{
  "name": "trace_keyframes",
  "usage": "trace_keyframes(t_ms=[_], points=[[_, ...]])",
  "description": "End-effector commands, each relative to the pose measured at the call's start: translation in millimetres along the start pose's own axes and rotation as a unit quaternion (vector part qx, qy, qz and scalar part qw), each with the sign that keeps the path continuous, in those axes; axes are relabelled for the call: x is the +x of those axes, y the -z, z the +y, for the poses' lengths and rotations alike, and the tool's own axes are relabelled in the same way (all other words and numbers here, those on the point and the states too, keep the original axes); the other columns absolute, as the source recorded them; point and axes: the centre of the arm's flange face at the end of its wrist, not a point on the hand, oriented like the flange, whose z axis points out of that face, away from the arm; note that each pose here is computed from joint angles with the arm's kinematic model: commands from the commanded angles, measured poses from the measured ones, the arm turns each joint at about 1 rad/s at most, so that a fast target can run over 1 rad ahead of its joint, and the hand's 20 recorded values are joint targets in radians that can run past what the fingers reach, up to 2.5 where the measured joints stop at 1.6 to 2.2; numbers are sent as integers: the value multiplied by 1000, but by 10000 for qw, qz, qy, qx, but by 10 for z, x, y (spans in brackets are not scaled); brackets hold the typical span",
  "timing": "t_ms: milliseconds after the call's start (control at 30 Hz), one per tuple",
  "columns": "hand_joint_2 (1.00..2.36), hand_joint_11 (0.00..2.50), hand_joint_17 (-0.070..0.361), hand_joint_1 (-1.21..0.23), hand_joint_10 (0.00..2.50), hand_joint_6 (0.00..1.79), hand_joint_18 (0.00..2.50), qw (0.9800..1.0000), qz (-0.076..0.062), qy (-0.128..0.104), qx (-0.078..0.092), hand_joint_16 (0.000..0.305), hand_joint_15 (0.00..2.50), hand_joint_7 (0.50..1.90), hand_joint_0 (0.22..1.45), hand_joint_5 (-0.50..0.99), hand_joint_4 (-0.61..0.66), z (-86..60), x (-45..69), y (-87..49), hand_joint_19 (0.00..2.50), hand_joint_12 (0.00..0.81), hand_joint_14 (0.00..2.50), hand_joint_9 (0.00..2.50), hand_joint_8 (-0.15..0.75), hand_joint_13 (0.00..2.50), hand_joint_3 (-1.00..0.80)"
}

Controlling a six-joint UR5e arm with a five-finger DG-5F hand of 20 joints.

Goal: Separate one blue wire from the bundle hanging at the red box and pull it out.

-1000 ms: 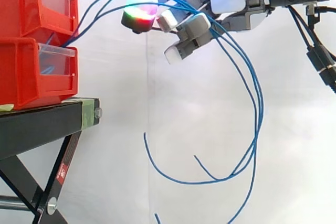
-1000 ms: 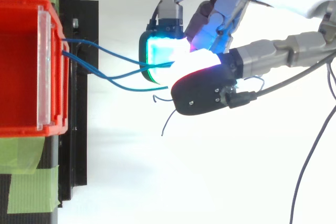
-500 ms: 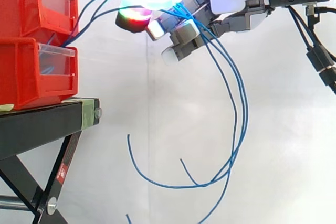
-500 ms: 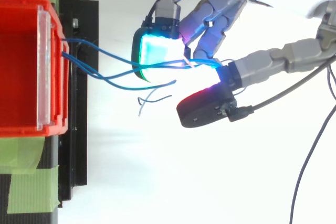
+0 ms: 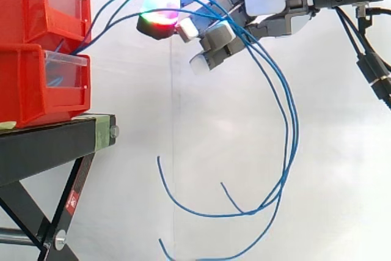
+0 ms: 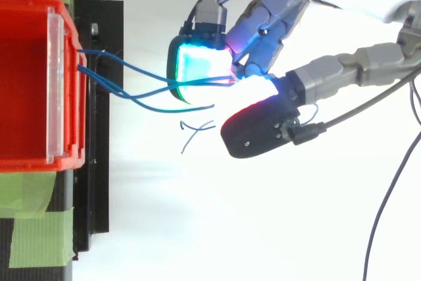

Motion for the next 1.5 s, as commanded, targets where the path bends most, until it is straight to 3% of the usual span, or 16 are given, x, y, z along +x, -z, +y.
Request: trace_keyframes(t_ms=[0,200,833,1033,1467], points=[[1007,901,137,-624,22,894,904,10000,0,-6,1,61,1236,927,506,-182,248,4,-2,3,507,496,18,1111,420,1413,-414],[1010,894,129,-544,23,886,917,10000,0,2,1,57,1245,954,546,-168,233,4,-2,3,526,473,18,1162,417,1421,-397],[1025,961,119,-785,25,899,1002,10000,0,2,1,53,1278,1068,587,-128,128,4,-2,3,524,472,23,1361,430,1496,-109],[1017,923,143,-868,23,920,912,10000,0,2,1,64,1153,1025,576,-153,133,-3,2,-2,451,537,19,1196,420,1303,-45],[1014,923,158,-933,20,937,809,10000,-2,-1,-6,70,1121,953,579,-200,205,5,-3,1,384,532,20,952,390,1202,-58]])
